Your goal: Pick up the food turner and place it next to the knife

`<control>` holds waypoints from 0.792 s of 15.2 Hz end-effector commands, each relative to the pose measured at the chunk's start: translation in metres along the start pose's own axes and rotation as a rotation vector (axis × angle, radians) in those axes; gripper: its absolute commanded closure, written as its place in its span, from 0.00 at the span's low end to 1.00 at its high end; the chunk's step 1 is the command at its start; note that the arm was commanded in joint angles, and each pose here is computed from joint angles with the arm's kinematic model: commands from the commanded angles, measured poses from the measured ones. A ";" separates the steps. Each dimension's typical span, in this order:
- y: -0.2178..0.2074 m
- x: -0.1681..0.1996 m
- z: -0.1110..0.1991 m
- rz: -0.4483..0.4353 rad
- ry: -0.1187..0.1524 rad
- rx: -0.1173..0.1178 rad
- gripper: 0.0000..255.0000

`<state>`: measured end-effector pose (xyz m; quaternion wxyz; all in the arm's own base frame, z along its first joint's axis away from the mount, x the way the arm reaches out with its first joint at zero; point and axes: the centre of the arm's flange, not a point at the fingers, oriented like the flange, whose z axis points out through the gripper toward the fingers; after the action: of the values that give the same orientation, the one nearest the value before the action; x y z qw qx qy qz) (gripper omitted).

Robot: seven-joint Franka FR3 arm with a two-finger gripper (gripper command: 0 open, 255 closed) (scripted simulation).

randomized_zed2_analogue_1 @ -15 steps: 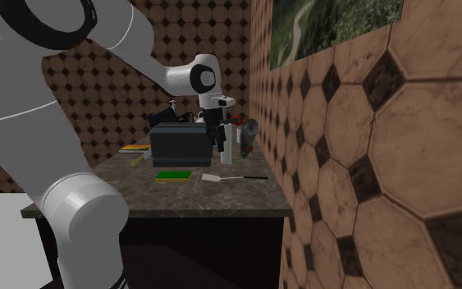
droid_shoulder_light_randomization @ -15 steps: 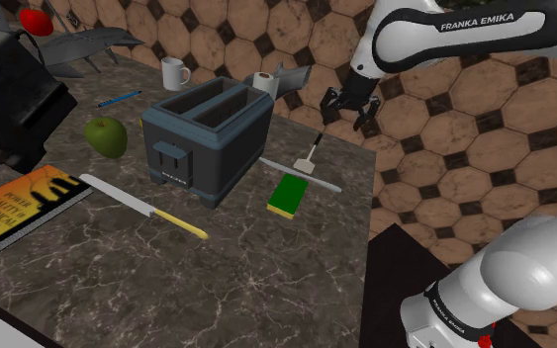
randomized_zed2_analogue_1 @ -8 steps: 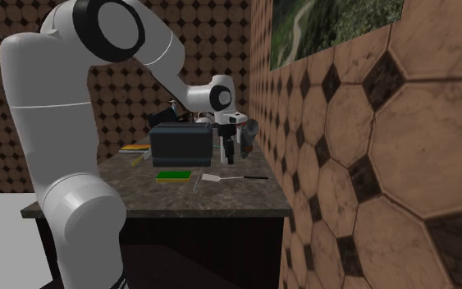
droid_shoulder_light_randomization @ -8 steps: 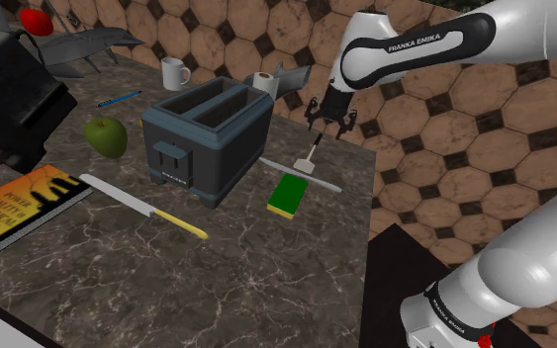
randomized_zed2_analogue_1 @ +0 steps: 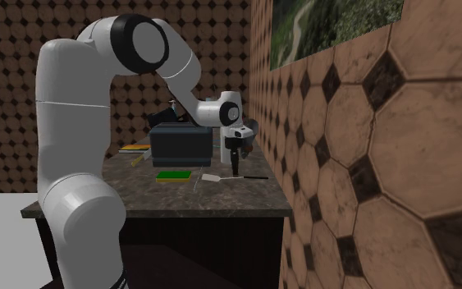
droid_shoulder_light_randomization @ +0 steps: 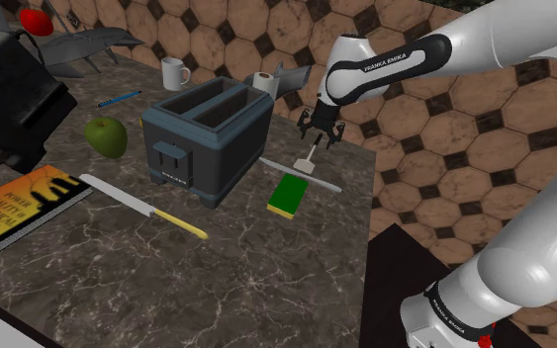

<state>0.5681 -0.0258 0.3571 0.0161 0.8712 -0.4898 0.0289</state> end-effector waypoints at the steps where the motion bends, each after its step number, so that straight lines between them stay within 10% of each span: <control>1: 0.002 0.000 0.010 0.001 0.000 0.000 0.00; 10: 0.002 0.000 0.019 0.001 0.000 0.000 0.00; 11: 0.002 0.000 0.019 0.001 0.000 0.000 1.00; 12: 0.002 0.000 0.019 0.001 0.000 0.000 1.00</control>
<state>0.5672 -0.0277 0.3385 0.0161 0.8710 -0.4902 0.0290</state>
